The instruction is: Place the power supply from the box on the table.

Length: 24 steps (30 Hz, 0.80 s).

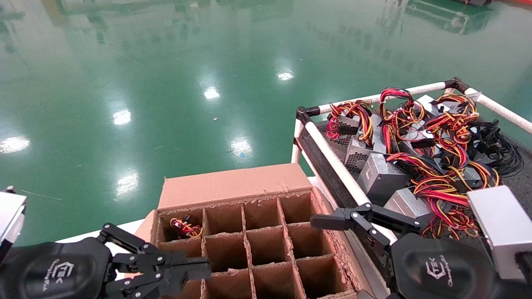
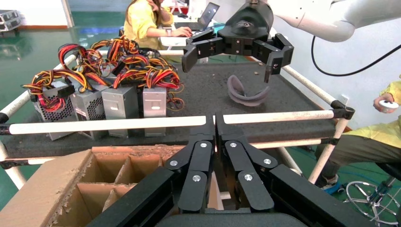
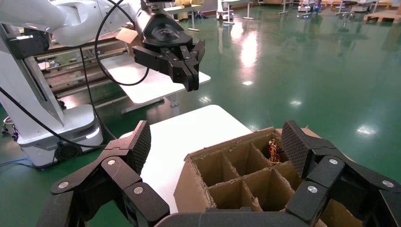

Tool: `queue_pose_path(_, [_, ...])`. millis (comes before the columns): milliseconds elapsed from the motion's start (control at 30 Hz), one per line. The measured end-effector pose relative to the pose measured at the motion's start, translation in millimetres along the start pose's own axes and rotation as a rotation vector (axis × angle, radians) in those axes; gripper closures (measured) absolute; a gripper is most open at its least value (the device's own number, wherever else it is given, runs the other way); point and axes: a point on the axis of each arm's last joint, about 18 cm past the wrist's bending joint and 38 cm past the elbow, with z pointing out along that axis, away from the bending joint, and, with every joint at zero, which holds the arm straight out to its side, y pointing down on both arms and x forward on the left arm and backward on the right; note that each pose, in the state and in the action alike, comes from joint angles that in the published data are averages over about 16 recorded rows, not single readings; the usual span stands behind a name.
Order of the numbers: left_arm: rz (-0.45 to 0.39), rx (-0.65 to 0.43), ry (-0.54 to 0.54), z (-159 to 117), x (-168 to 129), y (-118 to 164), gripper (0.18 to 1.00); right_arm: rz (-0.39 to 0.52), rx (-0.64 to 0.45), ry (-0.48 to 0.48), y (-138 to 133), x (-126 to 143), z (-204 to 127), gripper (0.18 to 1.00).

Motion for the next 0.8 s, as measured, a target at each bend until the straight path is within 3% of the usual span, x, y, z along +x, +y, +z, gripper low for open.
queue_pose_path(300, [0.000,0.000,0.000,0,0,0,0.930,0.041,-0.087,-0.009,30,3,12,0.179])
queue_pose_path(533, [0.000,0.000,0.000,0,0,0,0.834,0.070,-0.149,-0.031,61,12,42,0.179])
queue_pose_path(800, [0.000,0.000,0.000,0,0,0,0.662,0.096,-0.182,-0.035,90,35,95,0.179])
